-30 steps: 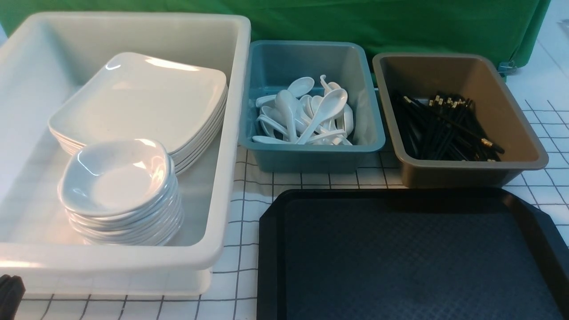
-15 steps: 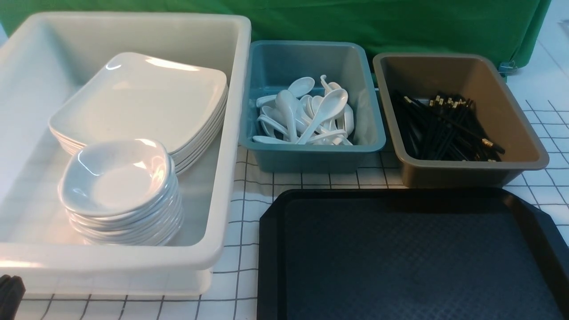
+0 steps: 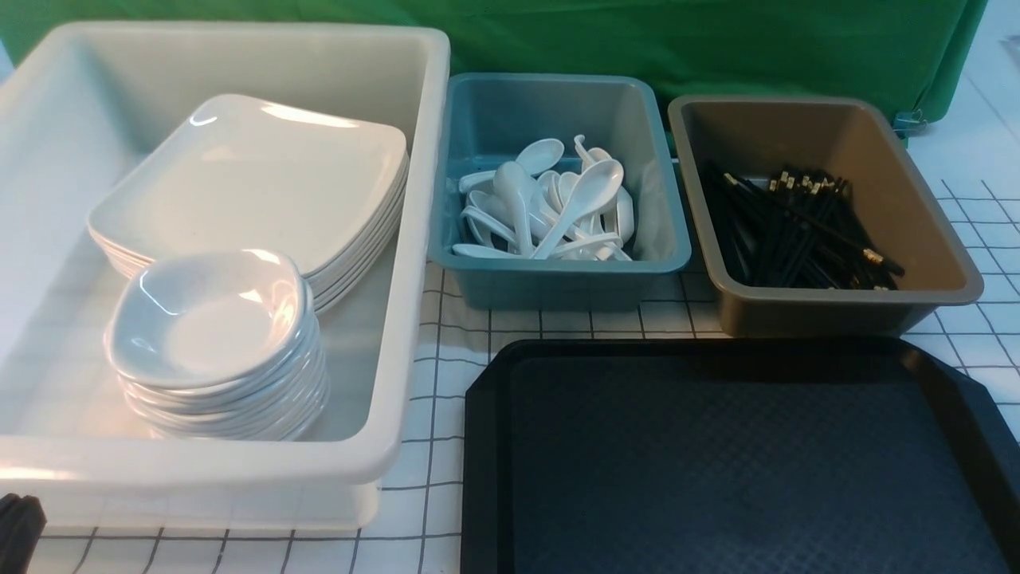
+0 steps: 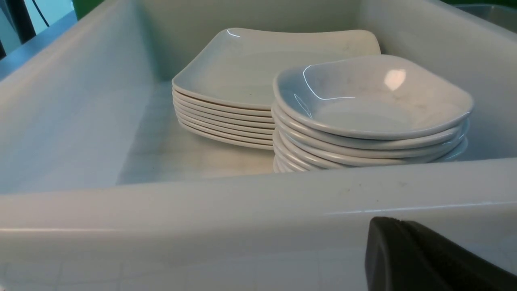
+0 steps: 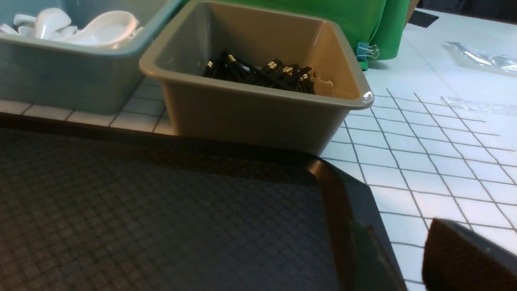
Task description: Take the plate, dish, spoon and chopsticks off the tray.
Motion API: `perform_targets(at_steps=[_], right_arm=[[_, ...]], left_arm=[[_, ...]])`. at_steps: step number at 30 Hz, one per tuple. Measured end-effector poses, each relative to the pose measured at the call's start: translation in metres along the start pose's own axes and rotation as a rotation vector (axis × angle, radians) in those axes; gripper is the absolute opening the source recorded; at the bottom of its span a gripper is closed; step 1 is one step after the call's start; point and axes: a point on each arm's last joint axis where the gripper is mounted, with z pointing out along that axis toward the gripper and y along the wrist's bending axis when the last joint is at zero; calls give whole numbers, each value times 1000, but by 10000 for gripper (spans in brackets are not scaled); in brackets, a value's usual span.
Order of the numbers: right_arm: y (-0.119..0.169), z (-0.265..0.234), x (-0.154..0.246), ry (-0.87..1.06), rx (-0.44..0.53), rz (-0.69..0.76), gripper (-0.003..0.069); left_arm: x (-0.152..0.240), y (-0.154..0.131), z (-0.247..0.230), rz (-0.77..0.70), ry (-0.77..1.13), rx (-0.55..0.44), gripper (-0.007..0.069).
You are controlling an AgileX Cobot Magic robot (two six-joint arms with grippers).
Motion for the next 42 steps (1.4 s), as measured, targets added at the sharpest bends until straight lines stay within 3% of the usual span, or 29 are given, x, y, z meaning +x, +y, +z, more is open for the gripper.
perform_targets(at_steps=[42], right_arm=[[0,0,0,3,-1,-2,242]], left_arm=[[0,0,0,16,0,0,5]])
